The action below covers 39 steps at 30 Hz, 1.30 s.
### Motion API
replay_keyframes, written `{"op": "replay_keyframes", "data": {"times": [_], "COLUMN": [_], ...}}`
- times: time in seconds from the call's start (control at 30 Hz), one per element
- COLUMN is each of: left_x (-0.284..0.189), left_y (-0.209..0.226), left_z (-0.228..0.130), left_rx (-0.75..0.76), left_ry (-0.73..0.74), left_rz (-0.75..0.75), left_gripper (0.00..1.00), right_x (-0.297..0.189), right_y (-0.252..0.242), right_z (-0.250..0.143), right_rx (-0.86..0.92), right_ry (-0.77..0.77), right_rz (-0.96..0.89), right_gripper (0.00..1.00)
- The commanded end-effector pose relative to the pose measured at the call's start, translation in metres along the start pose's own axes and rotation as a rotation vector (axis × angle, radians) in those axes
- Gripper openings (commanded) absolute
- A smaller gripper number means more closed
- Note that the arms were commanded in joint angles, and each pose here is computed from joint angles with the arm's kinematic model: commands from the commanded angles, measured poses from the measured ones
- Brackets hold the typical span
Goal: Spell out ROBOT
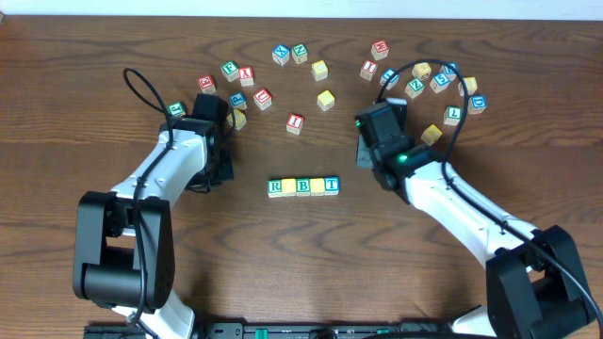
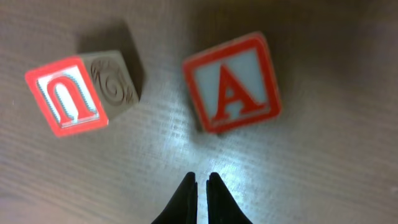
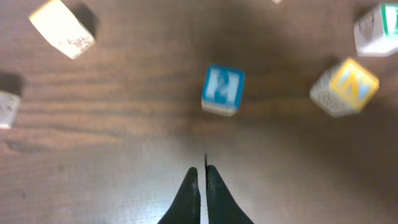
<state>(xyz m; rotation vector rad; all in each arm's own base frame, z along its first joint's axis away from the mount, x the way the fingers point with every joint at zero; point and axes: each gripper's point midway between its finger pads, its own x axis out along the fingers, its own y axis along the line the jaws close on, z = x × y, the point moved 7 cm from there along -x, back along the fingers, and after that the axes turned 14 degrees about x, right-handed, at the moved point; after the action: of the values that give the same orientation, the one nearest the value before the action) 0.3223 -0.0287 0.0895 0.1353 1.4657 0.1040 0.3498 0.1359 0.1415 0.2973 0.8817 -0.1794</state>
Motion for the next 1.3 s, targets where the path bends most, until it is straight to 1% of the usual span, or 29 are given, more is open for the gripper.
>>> {"op": "replay_keyframes", "data": {"times": [0.0,0.17,0.23,0.33,0.37,0.4,0.43,0.47,0.53,0.6,0.67,0.7,1.27], "left_x": [-0.011,-0.012,-0.013,-0.013,-0.013,-0.013,-0.014,-0.014,-0.014,-0.014,-0.015,-0.015,-0.015], "left_y": [0.003,0.002,0.0,-0.002,-0.002,-0.002,-0.002,-0.002,-0.003,-0.003,-0.003,-0.003,-0.003], "left_z": [0.011,0.019,0.022,0.026,0.027,0.028,0.029,0.03,0.032,0.034,0.036,0.037,0.037], "left_rx": [-0.008,-0.015,-0.014,-0.016,-0.017,-0.018,-0.019,-0.02,-0.022,-0.024,-0.026,-0.027,-0.027], "left_ry": [-0.065,-0.109,-0.127,-0.147,-0.153,-0.158,-0.163,-0.169,-0.179,-0.192,-0.203,-0.207,-0.208], "left_rz": [0.005,0.0,-0.013,-0.034,-0.038,-0.038,-0.039,-0.04,-0.041,-0.042,-0.043,-0.044,-0.043], "left_gripper": [0.08,0.08,0.08,0.09,0.16,0.25,0.35,0.48,0.71,0.86,0.95,0.95,0.96], "right_x": [0.003,0.006,0.005,0.005,0.005,0.006,0.006,0.006,0.006,0.006,0.007,0.007,0.007], "right_y": [0.002,-0.005,-0.008,-0.014,-0.016,-0.017,-0.018,-0.019,-0.019,-0.021,-0.023,-0.024,-0.026], "right_z": [0.014,0.034,0.042,0.051,0.053,0.054,0.055,0.055,0.056,0.057,0.058,0.058,0.056], "right_rx": [-0.086,-0.092,-0.097,-0.102,-0.105,-0.102,-0.107,-0.111,-0.124,-0.122,-0.121,-0.121,-0.123], "right_ry": [0.009,0.012,0.008,-0.009,-0.013,-0.015,-0.016,-0.017,-0.022,-0.031,-0.04,-0.045,-0.035], "right_rz": [0.081,0.16,0.176,0.172,0.169,0.167,0.164,0.163,0.157,0.138,0.118,0.109,0.091], "right_gripper": [0.01,0.01,0.03,0.09,0.14,0.22,0.38,0.64,0.84,0.99,0.99,0.99,0.99]}}
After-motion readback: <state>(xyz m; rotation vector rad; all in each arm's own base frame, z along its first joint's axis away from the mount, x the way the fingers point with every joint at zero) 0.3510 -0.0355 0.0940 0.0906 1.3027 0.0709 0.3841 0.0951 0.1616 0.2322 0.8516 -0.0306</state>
